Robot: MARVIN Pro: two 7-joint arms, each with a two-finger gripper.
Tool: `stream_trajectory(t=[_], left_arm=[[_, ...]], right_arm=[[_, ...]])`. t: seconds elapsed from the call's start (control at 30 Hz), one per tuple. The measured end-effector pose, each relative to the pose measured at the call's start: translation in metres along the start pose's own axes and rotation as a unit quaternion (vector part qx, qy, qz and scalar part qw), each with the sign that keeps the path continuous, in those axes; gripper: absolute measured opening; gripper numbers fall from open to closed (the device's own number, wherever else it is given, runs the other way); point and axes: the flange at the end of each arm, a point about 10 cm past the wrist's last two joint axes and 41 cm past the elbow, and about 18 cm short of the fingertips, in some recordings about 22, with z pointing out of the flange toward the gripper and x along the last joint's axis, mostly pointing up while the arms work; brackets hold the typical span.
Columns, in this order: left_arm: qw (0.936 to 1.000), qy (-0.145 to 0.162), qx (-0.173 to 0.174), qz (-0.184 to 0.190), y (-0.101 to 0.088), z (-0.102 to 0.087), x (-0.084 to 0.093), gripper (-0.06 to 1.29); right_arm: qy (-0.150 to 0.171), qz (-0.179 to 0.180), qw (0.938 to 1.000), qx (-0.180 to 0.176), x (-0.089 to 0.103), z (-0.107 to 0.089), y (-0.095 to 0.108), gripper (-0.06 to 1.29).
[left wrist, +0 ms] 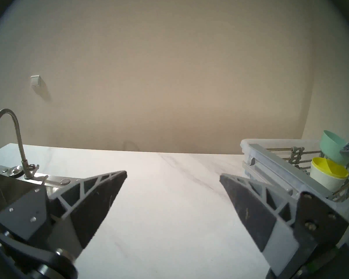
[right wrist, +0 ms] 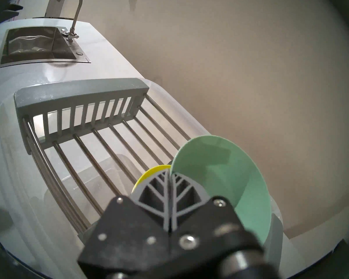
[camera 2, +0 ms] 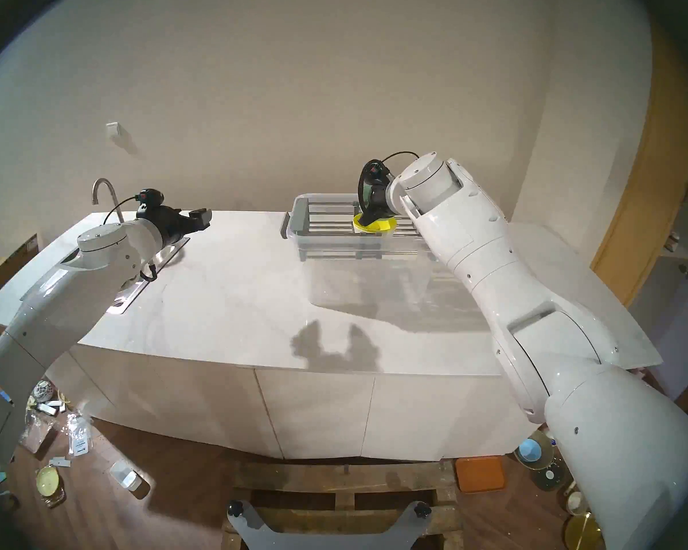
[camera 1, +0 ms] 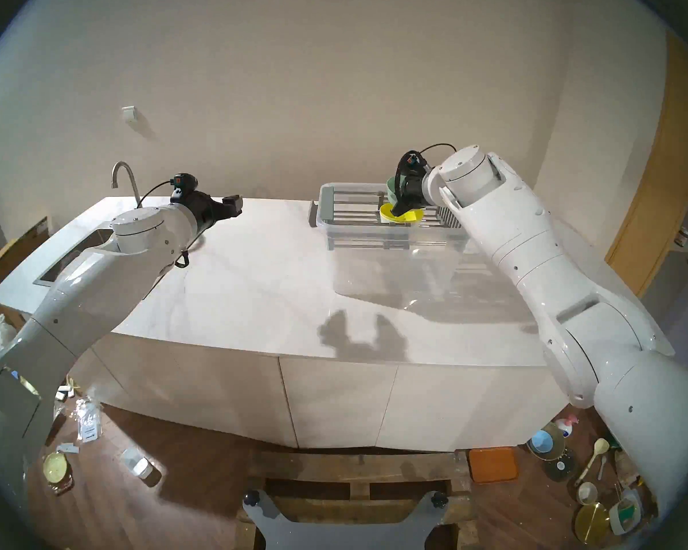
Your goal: Place the plate or bowl neatly into the plate slot of the drying rack
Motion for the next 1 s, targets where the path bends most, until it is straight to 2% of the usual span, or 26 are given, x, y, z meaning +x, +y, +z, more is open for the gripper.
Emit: stream_trajectory(t=[0.53,1.0], left_arm=[[1.0,0.0,0.0,0.0,0.0,0.0,0.0,1.26],[1.0,0.0,0.0,0.0,0.0,0.0,0.0,1.26]], right_arm=[[-0.015,0.006,0.9999,-0.001,-0.014,0.008,0.001,-0.02],[-0.013,0.006,0.9999,0.0,-0.01,0.011,0.003,-0.02]])
